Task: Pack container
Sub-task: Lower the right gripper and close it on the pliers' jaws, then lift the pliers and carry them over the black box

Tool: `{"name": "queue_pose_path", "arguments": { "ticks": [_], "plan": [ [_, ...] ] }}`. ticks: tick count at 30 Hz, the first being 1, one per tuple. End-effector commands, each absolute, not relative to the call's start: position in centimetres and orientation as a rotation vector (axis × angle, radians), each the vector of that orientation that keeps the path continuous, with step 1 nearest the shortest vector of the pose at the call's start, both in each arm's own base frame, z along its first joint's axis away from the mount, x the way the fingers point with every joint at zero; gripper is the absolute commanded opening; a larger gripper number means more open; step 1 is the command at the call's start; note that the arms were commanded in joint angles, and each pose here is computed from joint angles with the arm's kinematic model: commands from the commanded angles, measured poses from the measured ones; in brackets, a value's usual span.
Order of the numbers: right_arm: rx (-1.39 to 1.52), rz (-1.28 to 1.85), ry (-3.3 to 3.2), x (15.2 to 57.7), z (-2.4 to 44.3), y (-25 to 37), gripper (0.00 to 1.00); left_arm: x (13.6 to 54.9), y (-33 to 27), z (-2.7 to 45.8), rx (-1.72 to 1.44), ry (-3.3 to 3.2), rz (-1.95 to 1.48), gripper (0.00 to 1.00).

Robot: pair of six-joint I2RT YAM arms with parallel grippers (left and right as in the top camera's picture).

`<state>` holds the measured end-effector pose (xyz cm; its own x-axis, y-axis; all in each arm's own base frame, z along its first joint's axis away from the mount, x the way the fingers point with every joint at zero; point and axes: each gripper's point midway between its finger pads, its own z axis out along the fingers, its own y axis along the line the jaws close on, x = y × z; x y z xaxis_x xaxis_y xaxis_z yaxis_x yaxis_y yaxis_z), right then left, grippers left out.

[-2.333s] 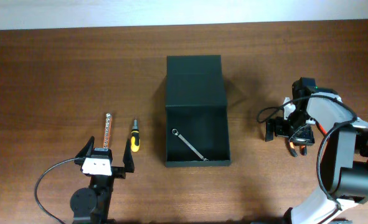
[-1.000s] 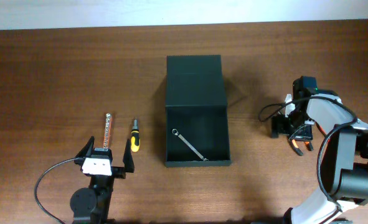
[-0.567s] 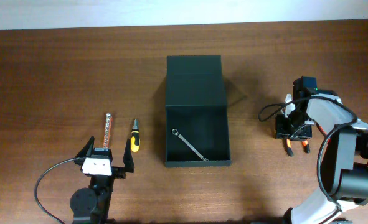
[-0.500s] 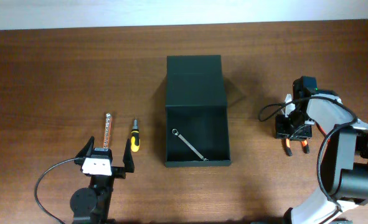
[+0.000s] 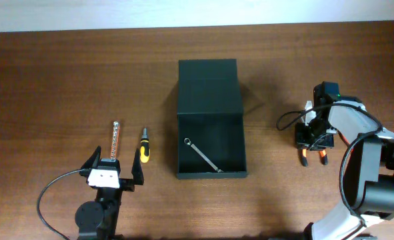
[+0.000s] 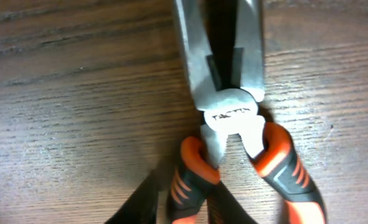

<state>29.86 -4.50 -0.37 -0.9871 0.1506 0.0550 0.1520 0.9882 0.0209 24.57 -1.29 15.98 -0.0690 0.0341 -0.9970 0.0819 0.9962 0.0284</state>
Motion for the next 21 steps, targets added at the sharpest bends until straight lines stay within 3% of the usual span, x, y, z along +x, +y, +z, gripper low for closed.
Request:
{"name": "queue_pose_path", "arguments": {
  "ticks": [1,13,21],
  "plan": [
    [-0.226,-0.087,-3.030,28.7,-1.8,-3.7,0.16,24.6,-1.0,15.8,0.090,1.640,-0.017,0.99],
    [-0.228,-0.087,-3.047,29.3,-1.6,-3.8,0.09,24.6,-1.0,15.8,0.090,1.640,-0.017,0.99],
    [-0.249,-0.123,-3.169,34.5,2.8,-4.1,0.04,24.6,-1.0,15.8,0.091,1.640,-0.017,0.99]
  ]
}}
